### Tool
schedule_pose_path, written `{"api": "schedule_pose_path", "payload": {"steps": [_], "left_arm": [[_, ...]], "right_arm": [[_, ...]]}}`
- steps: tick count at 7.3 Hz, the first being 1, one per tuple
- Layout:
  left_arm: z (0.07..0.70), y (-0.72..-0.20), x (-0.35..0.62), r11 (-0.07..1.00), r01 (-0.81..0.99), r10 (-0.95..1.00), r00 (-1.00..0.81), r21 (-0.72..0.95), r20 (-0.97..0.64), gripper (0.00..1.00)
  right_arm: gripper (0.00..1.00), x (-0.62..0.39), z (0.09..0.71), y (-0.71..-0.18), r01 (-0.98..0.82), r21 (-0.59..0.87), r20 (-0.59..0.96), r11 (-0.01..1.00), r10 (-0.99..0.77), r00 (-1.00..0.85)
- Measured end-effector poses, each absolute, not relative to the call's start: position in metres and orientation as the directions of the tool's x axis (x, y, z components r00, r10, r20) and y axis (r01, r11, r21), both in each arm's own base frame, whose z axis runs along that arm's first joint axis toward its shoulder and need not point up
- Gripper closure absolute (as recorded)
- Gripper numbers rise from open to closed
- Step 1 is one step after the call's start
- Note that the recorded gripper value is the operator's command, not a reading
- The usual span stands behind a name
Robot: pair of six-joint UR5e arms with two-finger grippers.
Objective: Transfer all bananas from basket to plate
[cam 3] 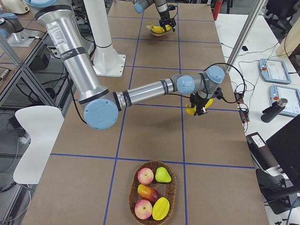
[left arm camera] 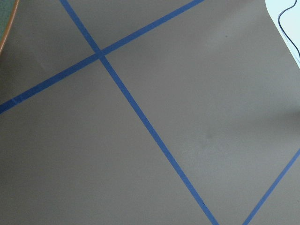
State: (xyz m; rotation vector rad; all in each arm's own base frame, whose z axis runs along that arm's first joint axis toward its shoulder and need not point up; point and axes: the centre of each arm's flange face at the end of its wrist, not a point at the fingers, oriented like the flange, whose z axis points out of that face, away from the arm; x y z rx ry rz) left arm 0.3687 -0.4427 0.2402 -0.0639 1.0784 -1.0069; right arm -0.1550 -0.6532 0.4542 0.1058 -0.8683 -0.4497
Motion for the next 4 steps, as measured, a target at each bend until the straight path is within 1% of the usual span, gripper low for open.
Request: {"api": "schedule_pose_path", "payload": {"steps": [1,3,4], "left_arm": [[0.238,-0.446,0.374,0.595,0.633,-0.687,0.080,-0.496,-0.723,0.00],[0.223,-0.448,0.386,0.647,0.579,-0.625,0.030,-0.496,-0.780,0.00],[0.209,-0.443,0.392,0.675,0.544,-0.593,-0.001,-0.498,-0.805,0.00]], "right_arm": [[1.00,-0.209,0.410,-0.652,0.337,0.252,0.752,0.907,-0.403,0.522],[1.00,-0.295,0.330,-0.633,0.322,0.225,0.800,0.920,-0.363,0.477],[1.00,-0.327,0.303,-0.618,0.293,0.216,0.828,0.931,-0.334,0.451]]}}
